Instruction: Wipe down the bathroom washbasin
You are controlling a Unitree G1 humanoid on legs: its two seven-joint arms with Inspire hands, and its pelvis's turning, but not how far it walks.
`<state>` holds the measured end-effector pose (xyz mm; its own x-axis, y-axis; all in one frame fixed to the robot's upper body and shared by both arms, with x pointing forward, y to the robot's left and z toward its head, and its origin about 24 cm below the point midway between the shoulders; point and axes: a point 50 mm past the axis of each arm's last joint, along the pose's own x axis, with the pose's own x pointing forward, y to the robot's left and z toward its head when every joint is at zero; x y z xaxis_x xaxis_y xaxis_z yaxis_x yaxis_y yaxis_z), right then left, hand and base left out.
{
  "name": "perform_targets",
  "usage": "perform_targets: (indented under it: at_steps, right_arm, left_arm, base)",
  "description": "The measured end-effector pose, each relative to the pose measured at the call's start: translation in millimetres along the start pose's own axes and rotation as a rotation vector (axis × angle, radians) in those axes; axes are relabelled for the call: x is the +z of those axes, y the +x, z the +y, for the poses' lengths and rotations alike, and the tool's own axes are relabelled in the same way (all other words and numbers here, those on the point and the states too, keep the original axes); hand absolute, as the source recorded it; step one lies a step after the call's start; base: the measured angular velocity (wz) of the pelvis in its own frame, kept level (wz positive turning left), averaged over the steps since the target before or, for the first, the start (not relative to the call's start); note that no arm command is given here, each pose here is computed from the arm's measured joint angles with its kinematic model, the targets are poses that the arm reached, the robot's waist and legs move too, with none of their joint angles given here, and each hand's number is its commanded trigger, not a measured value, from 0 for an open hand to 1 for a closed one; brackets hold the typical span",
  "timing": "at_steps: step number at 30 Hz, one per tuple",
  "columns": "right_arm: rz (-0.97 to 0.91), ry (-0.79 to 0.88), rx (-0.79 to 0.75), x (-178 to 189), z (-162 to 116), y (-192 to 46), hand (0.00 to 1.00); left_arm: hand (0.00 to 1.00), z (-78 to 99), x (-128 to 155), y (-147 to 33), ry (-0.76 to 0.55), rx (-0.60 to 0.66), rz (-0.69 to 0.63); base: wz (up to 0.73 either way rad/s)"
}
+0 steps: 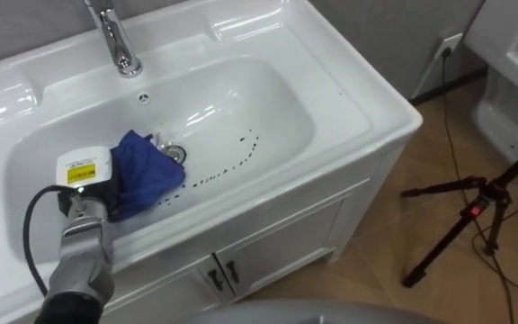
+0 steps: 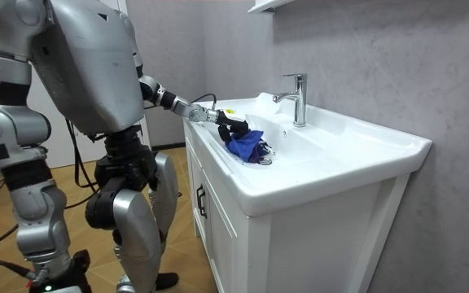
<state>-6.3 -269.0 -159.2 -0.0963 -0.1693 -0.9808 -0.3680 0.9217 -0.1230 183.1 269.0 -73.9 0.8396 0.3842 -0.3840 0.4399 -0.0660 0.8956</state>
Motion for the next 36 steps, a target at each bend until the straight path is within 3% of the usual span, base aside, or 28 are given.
perform_targets:
  at_steps: [8,21,36]
  right_arm:
    - [0.002,0.017,-0.019,3.0,-6.9,-1.2,0.0]
    - [-0.02,0.063,-0.057,9.2,-14.0,-2.5,0.0]
    - [-0.031,0.092,-0.147,13.6,-27.1,-5.0,0.0]
  left_arm:
    - [1.0,-12.5,-1.1,-2.4,0.191,-0.036,0.001]
    - [1.0,-8.8,-3.0,-0.7,0.195,-0.038,0.015]
    - [1.0,3.2,-20.3,9.8,0.193,-0.132,0.079]
  base:
    - [-0.1]
    - [0.0]
    - [-0.01]
